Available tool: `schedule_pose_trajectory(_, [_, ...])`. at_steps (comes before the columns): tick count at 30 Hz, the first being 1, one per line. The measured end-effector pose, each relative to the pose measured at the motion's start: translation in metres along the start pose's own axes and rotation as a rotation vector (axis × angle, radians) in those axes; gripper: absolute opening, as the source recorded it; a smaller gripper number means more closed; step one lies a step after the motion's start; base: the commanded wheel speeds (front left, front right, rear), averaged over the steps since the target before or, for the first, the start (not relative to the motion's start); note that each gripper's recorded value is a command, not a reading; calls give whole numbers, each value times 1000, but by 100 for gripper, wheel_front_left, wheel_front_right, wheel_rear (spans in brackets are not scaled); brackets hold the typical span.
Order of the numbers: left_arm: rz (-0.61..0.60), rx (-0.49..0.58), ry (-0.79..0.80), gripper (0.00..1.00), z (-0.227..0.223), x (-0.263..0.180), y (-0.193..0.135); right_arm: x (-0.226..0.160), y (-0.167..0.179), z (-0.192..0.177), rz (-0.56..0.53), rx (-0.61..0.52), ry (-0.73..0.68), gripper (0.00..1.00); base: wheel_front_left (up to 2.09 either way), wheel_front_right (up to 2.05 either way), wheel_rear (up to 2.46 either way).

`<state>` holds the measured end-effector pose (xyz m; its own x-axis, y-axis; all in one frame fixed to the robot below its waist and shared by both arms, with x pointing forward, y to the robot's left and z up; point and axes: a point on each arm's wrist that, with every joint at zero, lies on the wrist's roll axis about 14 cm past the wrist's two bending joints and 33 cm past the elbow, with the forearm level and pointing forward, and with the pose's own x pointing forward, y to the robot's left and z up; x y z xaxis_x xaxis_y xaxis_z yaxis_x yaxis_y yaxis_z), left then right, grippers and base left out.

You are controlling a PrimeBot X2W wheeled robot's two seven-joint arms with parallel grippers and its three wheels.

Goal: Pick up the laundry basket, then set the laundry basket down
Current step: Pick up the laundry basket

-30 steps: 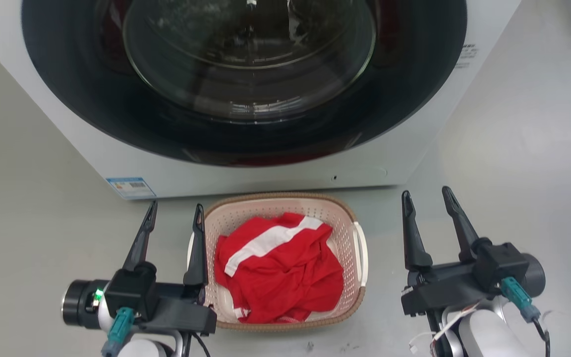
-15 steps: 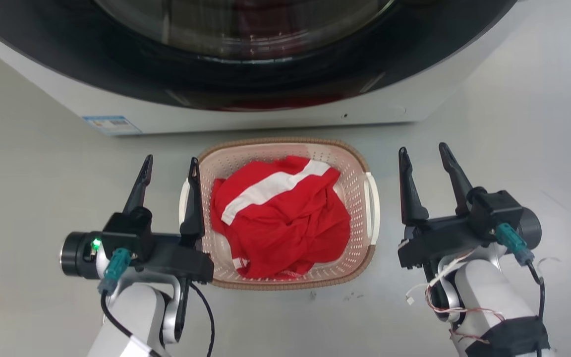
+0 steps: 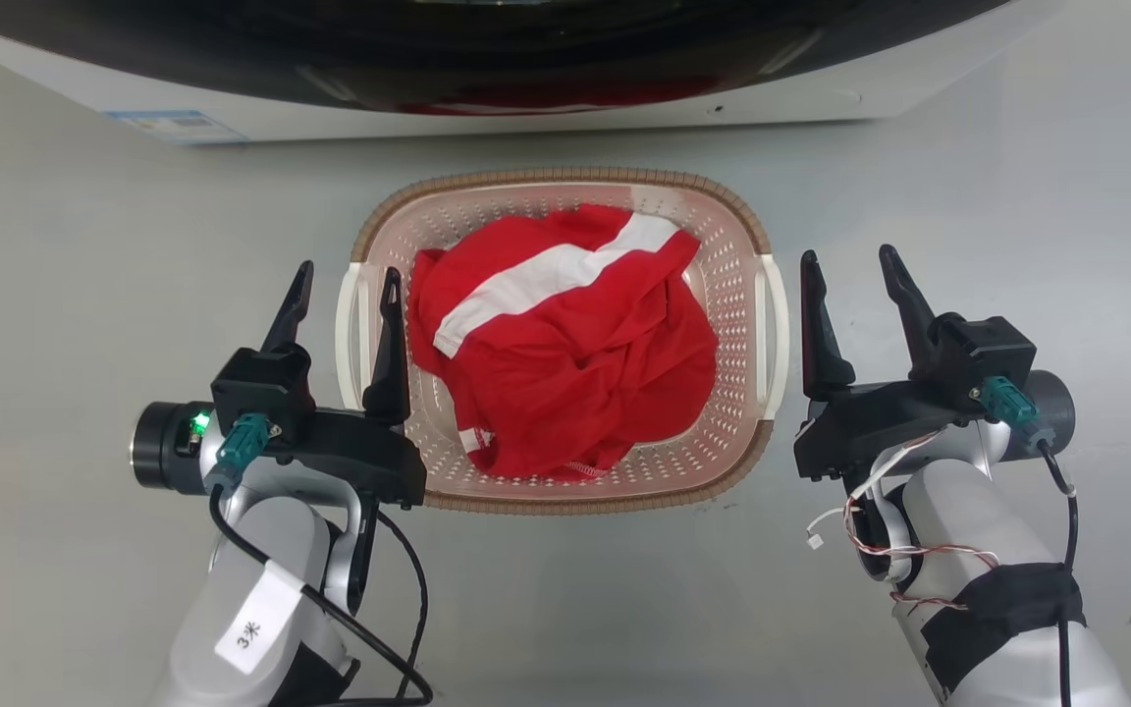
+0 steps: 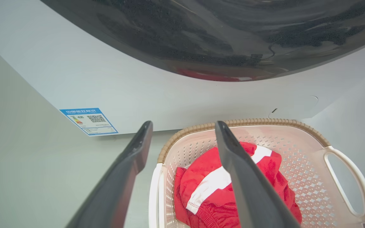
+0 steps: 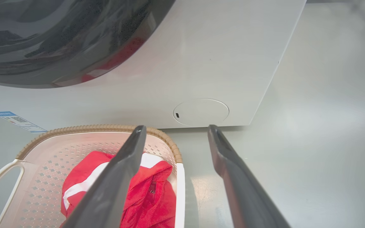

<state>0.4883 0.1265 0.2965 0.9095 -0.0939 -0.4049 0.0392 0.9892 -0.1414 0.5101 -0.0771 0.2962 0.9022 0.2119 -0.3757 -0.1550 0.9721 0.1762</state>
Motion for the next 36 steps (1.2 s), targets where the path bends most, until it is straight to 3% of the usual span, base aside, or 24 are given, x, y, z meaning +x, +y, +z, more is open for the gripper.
schedule_pose_trajectory(14, [1, -14, 182, 100, -62, 5, 9, 7, 0, -58, 1, 23, 155, 100, 0, 0, 0])
schedule_pose_trajectory(36, [121, -15, 390, 100, -138, 11, 50, 25, 6, -123, 27, 60, 292, 100, 0, 0, 0])
